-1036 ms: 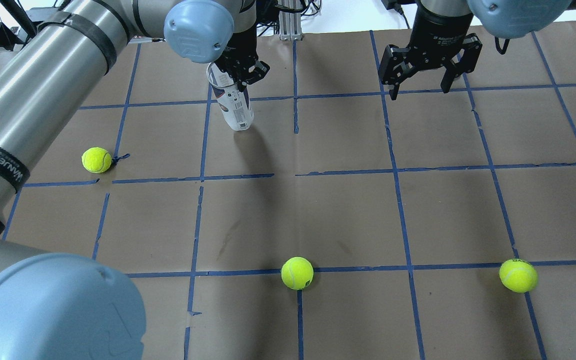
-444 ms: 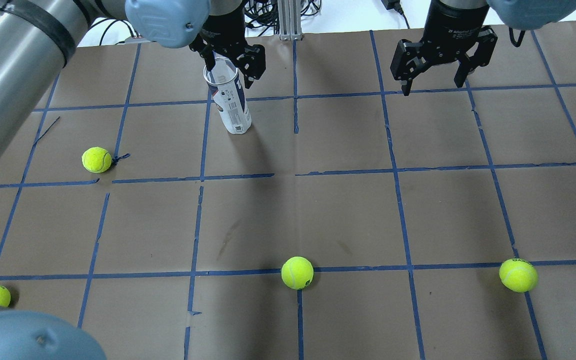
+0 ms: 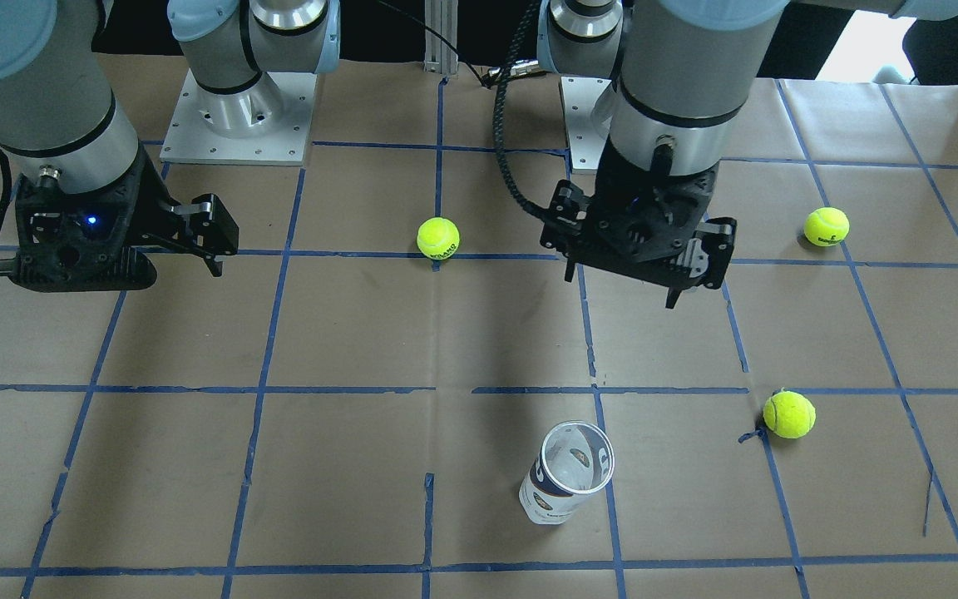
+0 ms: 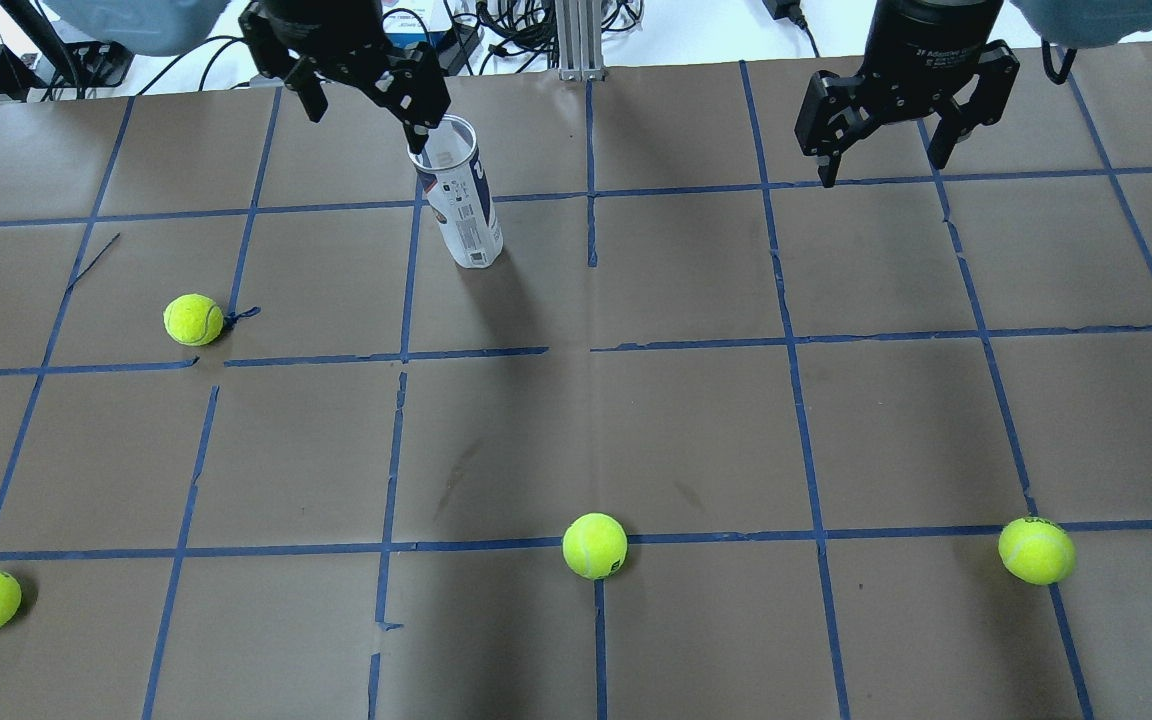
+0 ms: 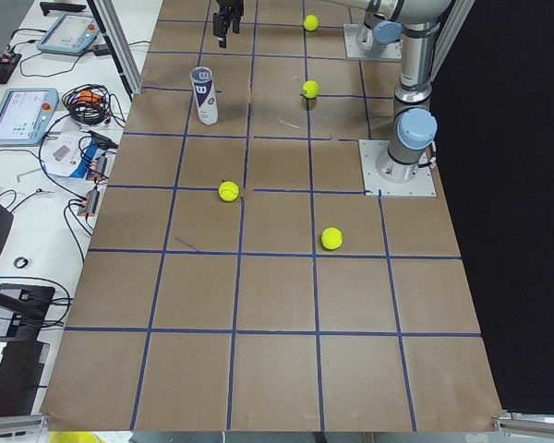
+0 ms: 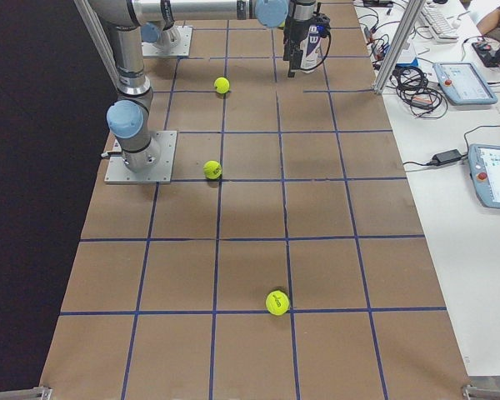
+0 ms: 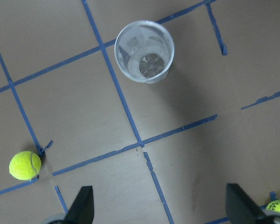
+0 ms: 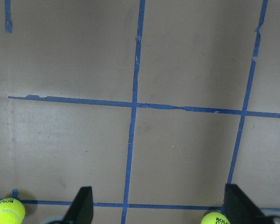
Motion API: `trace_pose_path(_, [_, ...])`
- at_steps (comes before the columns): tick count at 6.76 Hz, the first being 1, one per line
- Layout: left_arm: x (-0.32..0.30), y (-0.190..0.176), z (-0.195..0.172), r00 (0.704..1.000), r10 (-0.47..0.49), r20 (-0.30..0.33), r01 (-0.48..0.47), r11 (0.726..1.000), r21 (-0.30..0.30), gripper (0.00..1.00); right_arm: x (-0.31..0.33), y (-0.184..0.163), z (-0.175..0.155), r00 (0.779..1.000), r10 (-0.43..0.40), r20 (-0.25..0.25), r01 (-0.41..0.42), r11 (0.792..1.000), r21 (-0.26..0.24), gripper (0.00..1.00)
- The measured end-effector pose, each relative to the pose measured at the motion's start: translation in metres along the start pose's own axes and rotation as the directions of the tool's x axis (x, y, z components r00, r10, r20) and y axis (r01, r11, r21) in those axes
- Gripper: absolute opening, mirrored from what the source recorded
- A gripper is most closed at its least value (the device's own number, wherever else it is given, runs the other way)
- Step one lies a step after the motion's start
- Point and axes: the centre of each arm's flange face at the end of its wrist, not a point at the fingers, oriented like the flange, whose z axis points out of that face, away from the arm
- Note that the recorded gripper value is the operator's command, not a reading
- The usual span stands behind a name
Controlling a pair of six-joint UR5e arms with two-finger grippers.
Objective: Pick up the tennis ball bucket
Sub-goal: 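Open the left gripper and withdraw it from the upright can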
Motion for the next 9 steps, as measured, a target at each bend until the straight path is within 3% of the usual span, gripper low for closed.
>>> trace_pose_path(3, [-0.003, 0.038, 0.016, 0.985, -0.164, -0.05, 0.163, 0.986, -0.031, 1.0, 0.0, 0.0, 0.0, 1.0, 0.0, 0.0, 0.0, 1.0, -0.002, 1.0])
trace_pose_path(6, [-0.02, 0.078, 0.019, 0.971, -0.232, -0.057, 0.229, 0.972, -0.047, 1.0, 0.001, 0.0, 0.004, 1.0, -0.006, 0.002, 0.006, 1.0, -0.004, 1.0])
trace_pose_path(9, [-0.037, 0.087, 0.012, 0.963, -0.263, -0.058, 0.261, 0.965, -0.033, 1.0, 0.001, -0.001, 0.006, 1.0, -0.01, 0.005, 0.01, 1.0, -0.006, 1.0])
